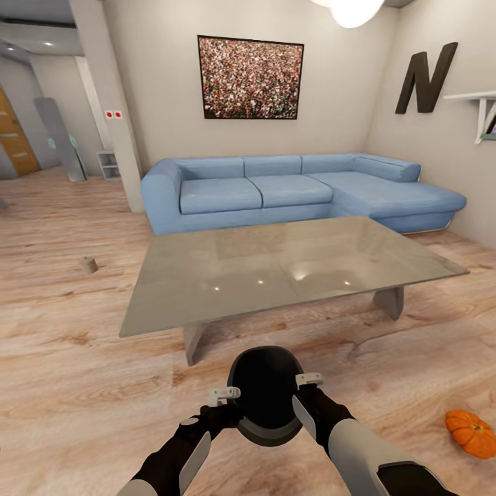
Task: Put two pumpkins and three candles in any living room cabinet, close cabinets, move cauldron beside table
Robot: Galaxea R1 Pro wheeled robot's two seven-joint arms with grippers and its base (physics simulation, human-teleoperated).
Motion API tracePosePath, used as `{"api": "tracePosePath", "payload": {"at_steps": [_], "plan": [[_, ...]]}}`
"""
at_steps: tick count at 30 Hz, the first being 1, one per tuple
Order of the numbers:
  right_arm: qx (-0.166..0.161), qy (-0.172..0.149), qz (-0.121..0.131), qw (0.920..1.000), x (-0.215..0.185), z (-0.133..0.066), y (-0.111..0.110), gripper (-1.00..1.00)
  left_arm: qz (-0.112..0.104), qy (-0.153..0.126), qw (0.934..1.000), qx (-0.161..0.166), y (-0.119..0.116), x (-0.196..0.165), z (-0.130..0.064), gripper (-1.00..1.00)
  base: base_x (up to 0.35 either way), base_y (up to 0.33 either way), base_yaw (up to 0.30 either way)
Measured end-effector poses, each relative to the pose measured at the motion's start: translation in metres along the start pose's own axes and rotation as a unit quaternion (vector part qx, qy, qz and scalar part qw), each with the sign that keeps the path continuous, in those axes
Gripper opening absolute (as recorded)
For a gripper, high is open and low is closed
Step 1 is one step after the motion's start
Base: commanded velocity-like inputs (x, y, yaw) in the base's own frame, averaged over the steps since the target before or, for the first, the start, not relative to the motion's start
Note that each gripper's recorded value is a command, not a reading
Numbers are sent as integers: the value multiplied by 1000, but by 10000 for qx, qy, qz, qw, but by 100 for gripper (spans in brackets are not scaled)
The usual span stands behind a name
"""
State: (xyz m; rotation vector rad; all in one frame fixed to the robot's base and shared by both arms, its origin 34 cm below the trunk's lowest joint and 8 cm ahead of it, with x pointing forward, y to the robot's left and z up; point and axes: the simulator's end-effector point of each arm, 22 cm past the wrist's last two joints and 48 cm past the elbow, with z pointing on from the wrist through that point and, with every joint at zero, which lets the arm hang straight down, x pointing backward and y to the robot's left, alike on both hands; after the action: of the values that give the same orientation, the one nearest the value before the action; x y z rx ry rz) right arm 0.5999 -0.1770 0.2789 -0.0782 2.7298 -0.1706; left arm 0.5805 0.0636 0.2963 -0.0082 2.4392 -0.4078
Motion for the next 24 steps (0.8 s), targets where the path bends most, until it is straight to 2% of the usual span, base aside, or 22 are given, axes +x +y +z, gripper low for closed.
{"api": "tracePosePath", "payload": {"at_steps": [10, 24], "plan": [[-1, 1, 2, 10000, 0, 0, 0, -100, 1, 1, 10000, 0, 0, 0, 0, -100, 3, 0, 12], [0, 7, 1, 10000, 1, 0, 0, -100, -2, 7, 10000, 2, 0, 0, 0, -100, 101, 0, 0]]}}
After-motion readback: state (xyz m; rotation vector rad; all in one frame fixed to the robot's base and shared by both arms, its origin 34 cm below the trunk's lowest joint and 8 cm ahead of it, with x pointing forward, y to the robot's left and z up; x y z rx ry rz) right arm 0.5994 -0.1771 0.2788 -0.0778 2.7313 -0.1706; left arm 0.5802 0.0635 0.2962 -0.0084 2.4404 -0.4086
